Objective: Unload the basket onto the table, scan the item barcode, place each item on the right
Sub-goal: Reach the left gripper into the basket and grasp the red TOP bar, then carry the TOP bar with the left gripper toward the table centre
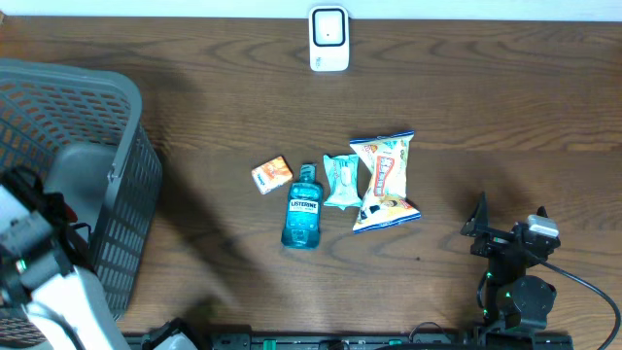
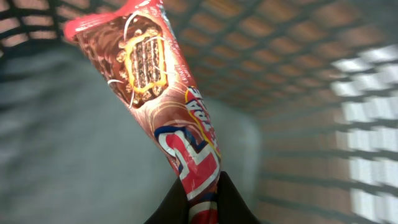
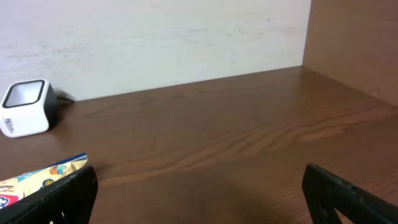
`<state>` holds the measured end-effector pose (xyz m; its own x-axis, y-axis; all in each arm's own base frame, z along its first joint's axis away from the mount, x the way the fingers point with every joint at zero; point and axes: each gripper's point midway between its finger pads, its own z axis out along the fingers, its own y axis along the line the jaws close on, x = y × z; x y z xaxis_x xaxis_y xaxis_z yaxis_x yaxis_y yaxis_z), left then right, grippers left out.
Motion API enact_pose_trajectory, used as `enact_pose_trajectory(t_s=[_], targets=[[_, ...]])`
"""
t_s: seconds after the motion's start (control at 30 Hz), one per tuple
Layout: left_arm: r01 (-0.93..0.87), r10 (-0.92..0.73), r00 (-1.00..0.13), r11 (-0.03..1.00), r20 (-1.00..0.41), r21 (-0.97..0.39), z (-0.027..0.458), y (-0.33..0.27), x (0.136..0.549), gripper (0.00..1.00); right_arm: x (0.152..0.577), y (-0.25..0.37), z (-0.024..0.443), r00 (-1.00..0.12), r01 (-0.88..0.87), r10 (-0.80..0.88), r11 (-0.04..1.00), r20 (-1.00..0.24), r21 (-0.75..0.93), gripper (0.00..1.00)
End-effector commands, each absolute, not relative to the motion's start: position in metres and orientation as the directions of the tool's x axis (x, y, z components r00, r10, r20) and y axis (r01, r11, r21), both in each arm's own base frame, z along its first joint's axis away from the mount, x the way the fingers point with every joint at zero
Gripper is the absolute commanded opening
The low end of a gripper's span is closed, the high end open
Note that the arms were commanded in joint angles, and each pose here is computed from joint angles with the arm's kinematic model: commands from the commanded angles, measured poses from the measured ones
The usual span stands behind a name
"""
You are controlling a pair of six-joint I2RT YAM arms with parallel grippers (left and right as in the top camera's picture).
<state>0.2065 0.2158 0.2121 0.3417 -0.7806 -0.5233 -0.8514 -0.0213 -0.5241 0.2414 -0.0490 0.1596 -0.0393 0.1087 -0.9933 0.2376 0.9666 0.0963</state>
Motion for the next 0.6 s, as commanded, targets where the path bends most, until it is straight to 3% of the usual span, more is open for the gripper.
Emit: enact_pose_trajectory(t_s=[0.0, 0.13, 0.17, 0.27, 0.57], targets=[[-0.741, -0.794, 0.335, 0.111, -0.508, -0.662, 0.257, 0.192, 0.214, 0.07, 0.24, -0.053, 0.159, -0.034, 0.257, 0.123, 0.96, -0.992, 0.11, 0.99], [-0.498, -0.813, 0.266, 0.343, -0.517, -0.796, 0.321, 0.15, 0.229, 0.07, 0.24, -0.053, 0.159, -0.034, 0.257, 0.123, 0.96, -0.992, 0.11, 0.99], [-0.362, -0.811, 0.197, 0.462, -0.551, -0.809, 0.349, 0.125, 0.237, 0.07, 0.24, -0.053, 0.159, -0.034, 0.257, 0.123, 0.96, -0.992, 0.11, 0.99], [-0.138, -0.782, 0.09, 0.603, -0.617, -0.785, 0.386, 0.084, 0.242, 0.07, 0.24, -0.053, 0.159, -0.034, 0.257, 0.123, 0.96, -0.992, 0.11, 0.99], [0.361, -0.549, -0.201, 0.729, -0.811, -0.582, 0.416, -0.019, 0.233, 0.07, 0.24, -0.053, 0.159, -0.034, 0.257, 0.123, 0.96, -0.992, 0.11, 0.99]])
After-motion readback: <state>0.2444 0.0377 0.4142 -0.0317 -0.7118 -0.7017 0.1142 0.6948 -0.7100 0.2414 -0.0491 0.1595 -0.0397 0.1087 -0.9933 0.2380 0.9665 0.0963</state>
